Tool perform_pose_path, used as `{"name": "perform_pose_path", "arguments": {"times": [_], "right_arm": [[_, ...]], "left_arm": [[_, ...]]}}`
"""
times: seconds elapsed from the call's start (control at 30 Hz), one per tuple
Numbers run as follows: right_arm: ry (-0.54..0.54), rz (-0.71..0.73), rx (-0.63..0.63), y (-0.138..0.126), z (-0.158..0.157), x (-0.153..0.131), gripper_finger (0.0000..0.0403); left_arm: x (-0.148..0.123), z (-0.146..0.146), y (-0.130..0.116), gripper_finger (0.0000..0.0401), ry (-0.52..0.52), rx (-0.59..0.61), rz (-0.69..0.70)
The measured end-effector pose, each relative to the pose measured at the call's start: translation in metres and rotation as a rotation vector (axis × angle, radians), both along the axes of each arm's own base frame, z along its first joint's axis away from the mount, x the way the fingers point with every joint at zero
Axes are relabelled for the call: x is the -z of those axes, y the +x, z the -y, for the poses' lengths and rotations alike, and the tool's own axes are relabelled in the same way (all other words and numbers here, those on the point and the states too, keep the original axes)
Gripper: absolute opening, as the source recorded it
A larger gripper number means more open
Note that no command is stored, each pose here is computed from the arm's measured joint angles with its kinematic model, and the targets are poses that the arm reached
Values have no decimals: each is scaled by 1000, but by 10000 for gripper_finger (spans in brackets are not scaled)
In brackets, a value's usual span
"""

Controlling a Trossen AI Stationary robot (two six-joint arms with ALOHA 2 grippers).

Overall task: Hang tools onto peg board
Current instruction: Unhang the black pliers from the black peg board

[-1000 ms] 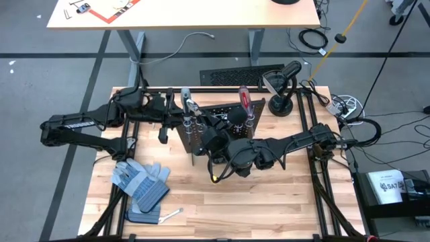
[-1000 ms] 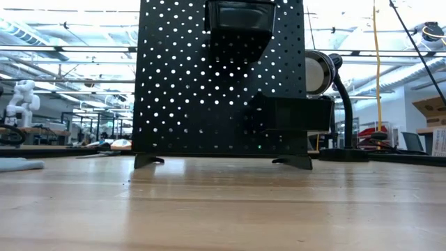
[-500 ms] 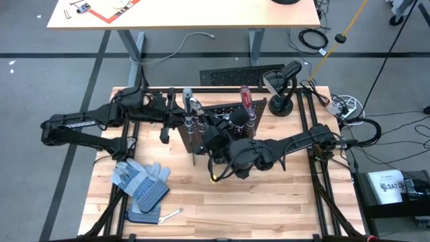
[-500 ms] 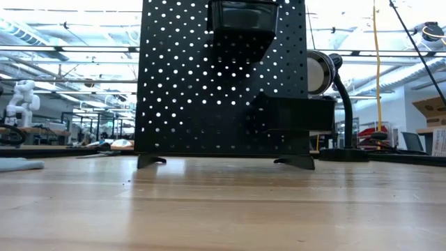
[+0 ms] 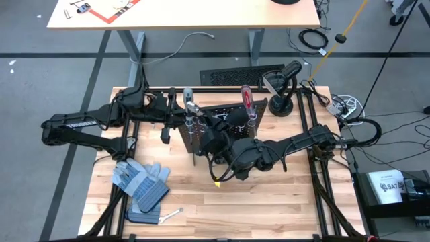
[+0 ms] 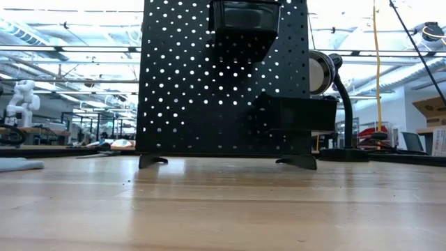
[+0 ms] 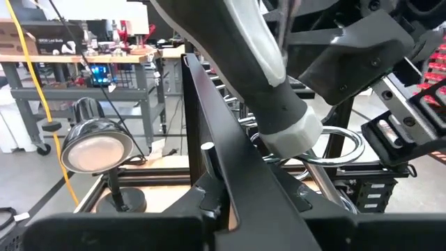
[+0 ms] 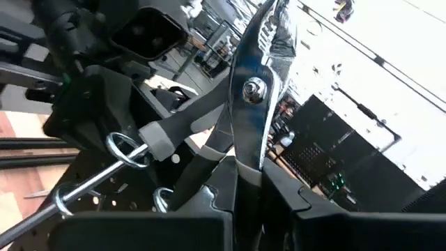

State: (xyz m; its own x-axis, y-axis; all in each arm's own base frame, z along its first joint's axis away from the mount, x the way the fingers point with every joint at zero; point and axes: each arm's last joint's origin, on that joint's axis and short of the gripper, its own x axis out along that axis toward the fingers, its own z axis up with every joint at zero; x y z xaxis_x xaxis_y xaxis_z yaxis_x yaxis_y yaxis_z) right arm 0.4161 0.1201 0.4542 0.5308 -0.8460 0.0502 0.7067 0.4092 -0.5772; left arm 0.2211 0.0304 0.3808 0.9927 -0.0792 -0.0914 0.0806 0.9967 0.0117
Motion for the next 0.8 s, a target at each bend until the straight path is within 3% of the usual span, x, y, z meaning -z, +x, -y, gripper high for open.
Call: {"name": "perform_pose_path", "arguments": {"times": [0.17,0.5,0.57,0.67,0.8], "right_arm": [[88,131,76,1,8,0,24],[153,286,52,0,10,-7,24],[143,280,33,0,11,-9,24],[14,125,-70,2,9,-11,24],[-8,82,-48,0,7,-12,24]], "left_arm": [[0,1,1,58,0,-7,4],[1,1,1,58,6,-4,-1],[1,1,1,58,6,-2,-2],[2,1,0,58,7,0,-16],[2,1,0,58,13,-2,-17]]}}
